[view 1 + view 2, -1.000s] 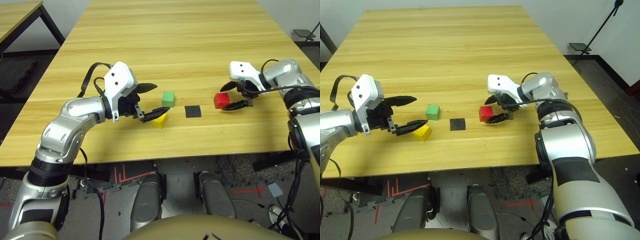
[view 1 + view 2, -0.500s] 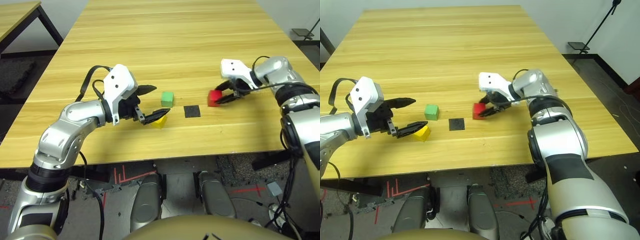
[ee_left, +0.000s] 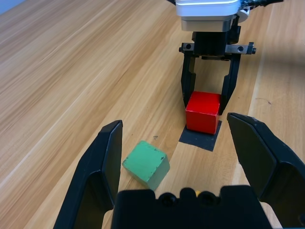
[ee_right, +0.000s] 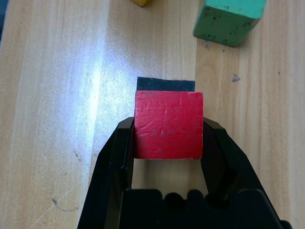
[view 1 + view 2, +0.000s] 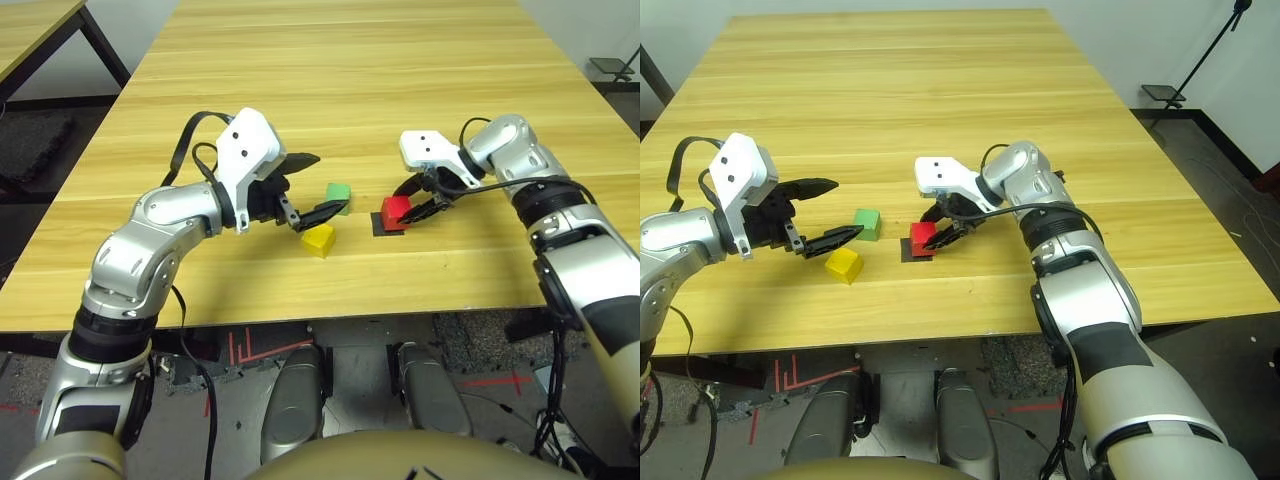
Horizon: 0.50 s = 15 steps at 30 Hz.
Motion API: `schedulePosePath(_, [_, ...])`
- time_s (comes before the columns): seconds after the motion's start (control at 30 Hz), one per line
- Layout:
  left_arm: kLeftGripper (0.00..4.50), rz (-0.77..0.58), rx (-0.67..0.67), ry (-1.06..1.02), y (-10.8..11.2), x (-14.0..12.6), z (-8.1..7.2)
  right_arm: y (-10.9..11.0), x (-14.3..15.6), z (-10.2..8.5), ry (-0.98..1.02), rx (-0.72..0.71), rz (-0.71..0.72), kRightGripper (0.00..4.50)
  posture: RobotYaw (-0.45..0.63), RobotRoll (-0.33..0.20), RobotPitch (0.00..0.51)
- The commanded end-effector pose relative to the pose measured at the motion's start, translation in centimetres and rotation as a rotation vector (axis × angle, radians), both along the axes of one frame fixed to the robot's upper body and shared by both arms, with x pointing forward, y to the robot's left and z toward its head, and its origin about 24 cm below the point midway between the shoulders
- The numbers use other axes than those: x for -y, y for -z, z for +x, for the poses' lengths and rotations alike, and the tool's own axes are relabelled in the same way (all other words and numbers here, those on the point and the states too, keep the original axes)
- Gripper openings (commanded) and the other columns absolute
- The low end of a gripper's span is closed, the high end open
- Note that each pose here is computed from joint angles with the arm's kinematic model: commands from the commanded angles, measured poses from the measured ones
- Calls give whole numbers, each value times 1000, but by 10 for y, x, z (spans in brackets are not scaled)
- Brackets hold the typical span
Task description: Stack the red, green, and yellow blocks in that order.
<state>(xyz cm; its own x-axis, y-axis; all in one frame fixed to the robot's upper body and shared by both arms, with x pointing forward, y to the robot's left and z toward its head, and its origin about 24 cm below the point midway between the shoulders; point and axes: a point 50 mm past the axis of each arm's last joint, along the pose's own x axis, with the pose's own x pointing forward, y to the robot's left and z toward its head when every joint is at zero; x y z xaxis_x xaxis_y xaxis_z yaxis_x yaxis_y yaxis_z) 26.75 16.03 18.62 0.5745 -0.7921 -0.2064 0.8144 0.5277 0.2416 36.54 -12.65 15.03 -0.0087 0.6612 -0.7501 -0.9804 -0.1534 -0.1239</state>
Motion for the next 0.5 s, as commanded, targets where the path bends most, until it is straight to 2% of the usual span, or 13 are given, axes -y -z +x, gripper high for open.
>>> schedulePosePath(0.03, [4500, 10, -11, -22, 4, -1, -2, 5, -1, -2, 1, 9, -10, 2040, 545, -146, 120])
schedulePosePath(0.5, [4500, 3, -10, -58, 7, -5, -5, 9, -12, -6, -31, -2, -1, 2040, 566, -151, 127])
